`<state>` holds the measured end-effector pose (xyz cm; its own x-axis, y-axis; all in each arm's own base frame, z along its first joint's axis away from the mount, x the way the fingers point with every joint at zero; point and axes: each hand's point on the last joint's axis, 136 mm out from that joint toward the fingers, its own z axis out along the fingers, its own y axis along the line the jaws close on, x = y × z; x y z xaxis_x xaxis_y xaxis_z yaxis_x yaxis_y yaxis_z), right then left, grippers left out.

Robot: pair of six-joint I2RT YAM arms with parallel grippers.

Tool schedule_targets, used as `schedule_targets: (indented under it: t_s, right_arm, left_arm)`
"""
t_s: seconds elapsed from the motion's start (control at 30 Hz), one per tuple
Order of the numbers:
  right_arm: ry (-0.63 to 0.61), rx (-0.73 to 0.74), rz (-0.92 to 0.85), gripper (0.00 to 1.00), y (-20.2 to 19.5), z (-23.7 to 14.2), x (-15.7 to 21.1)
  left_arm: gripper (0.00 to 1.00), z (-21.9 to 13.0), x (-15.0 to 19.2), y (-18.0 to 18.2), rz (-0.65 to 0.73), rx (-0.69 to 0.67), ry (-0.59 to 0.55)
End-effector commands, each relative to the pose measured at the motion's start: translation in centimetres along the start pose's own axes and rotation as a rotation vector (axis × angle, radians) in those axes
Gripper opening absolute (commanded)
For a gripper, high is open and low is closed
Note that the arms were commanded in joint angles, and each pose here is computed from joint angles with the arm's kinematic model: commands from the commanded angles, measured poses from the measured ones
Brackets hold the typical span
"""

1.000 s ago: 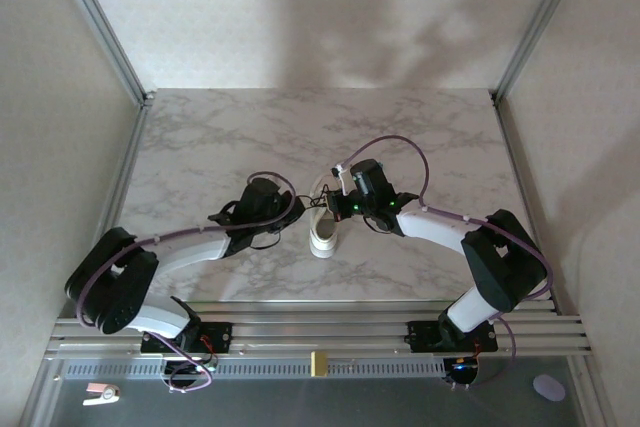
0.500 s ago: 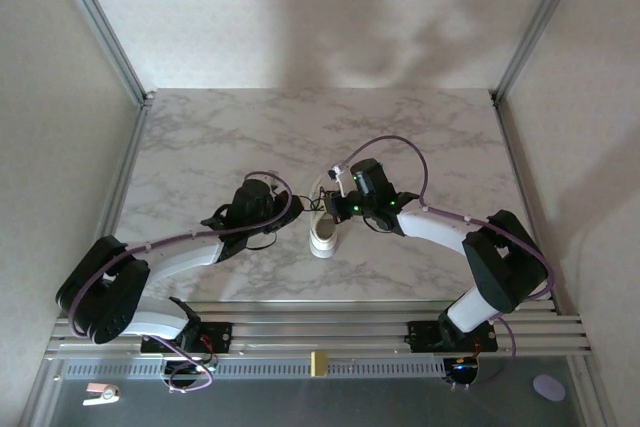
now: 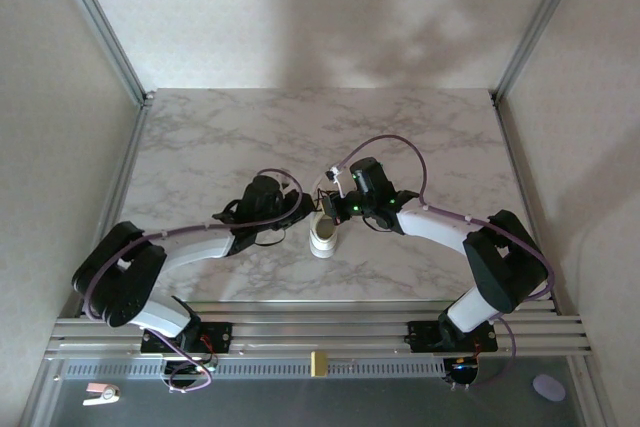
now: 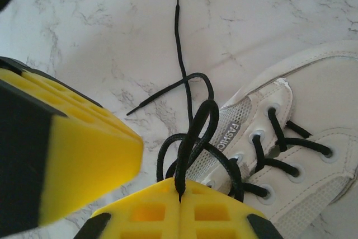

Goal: Tie the shoes

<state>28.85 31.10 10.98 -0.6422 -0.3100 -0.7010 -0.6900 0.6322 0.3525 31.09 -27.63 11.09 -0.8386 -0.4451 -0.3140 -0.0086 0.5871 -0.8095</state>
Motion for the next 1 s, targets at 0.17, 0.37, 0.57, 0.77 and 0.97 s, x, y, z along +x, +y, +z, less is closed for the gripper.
schedule_targets:
  t_s: [0.17, 0.37, 0.57, 0.77, 0.97]
  right_arm:
    - [0.023, -0.031, -0.022, 0.0, 0.9, -0.3, 0.1]
    - [0.02, -0.036, -0.025, 0.0, 1.1, -0.2, 0.0]
    - [0.013, -0.037, -0.023, 0.0, 1.1, -0.2, -0.2]
    - [0.013, -0.04, -0.024, 0.0, 1.2, -0.2, -0.2]
    - [0.005, -0.029, -0.025, 0.0, 1.2, -0.3, -0.5]
  left_arm:
    - [0.29, 1.0, -0.6, 0.2, -0.029, -0.05, -0.023]
    - [0.46, 0.8, -0.9, 1.5, -0.008, -0.132, -0.039]
    - [0.41, 1.4, -1.0, 2.1, -0.003, -0.155, -0.025]
    - [0.32, 2.3, -1.3, 2.2, 0.004, -0.157, -0.013]
    - [0.15, 2.3, -1.5, 2.5, 0.004, -0.176, -0.022]
